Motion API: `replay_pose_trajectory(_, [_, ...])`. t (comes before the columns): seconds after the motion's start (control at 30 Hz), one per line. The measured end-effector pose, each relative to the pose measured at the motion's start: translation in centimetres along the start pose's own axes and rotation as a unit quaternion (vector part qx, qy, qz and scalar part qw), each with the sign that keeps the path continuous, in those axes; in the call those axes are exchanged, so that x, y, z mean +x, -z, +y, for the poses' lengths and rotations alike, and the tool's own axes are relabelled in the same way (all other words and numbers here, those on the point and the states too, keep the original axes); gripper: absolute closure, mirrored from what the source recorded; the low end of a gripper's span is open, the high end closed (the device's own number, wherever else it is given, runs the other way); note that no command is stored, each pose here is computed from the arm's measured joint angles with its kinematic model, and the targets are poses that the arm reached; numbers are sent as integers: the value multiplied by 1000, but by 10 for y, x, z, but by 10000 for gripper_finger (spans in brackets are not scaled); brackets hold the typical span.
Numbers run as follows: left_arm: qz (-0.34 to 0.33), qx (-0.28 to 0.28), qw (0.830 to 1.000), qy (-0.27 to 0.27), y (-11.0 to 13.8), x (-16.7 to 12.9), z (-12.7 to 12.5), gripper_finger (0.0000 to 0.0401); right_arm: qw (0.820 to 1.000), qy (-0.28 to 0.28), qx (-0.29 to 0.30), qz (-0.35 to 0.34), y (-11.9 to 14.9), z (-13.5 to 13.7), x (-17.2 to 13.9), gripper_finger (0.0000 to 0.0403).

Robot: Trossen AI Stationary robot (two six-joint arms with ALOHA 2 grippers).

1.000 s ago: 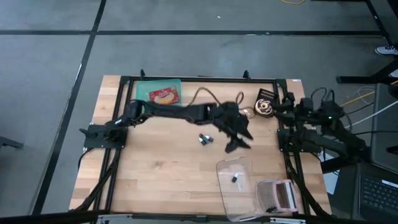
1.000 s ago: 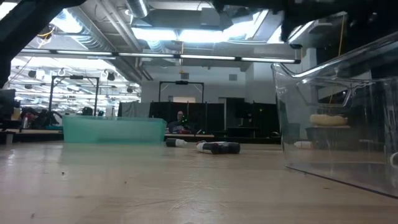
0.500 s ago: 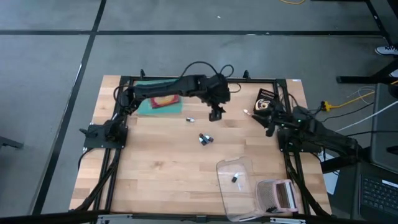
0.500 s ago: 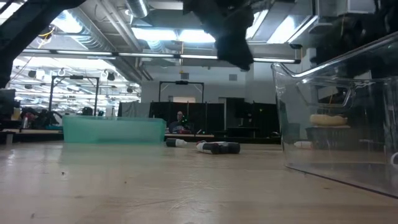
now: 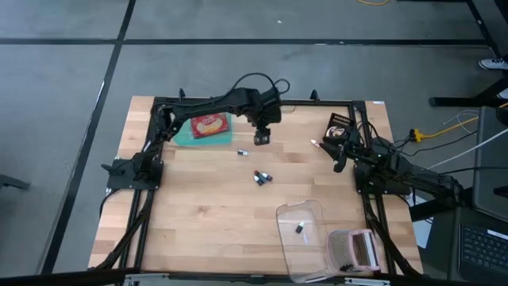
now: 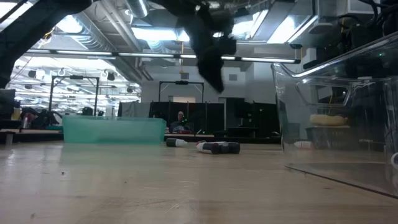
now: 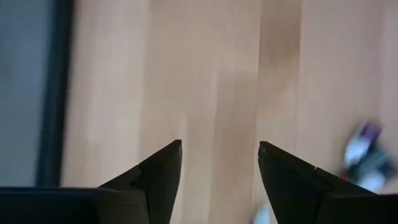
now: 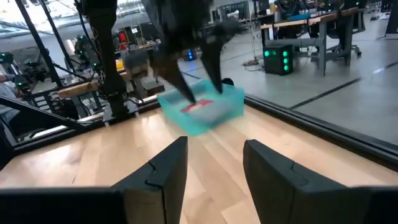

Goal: Pick & Place Food Item
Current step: Put the light blue food coloring bottle into the transparent bin

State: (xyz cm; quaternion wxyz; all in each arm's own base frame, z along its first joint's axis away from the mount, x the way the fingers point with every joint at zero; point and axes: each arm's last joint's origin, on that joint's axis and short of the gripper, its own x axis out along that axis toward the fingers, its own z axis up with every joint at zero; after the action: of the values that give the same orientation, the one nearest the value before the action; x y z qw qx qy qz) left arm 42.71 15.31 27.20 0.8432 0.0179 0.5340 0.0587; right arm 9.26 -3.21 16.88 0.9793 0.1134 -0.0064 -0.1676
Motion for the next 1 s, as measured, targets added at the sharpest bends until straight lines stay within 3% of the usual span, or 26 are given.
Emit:
replay_pose_trajectory(0.27, [82, -11, 996, 15, 33, 40, -8, 194, 1000, -1, 0, 1, 0, 0, 0, 247])
replay_pose_trajectory(0.47, [130, 40, 991, 4, 53, 59, -16, 194, 1000, 0, -3, 1, 0, 0, 0, 247])
replay_pose_trajectory(0.63, [166, 81, 982, 29, 67, 68, -20, 194, 1000, 3, -1, 0, 0, 0, 0, 247])
replay_pose_trajectory(1.0, [172, 119, 974, 82, 86, 88, -41, 194, 1000, 8, 25, -2, 0, 0, 0, 247])
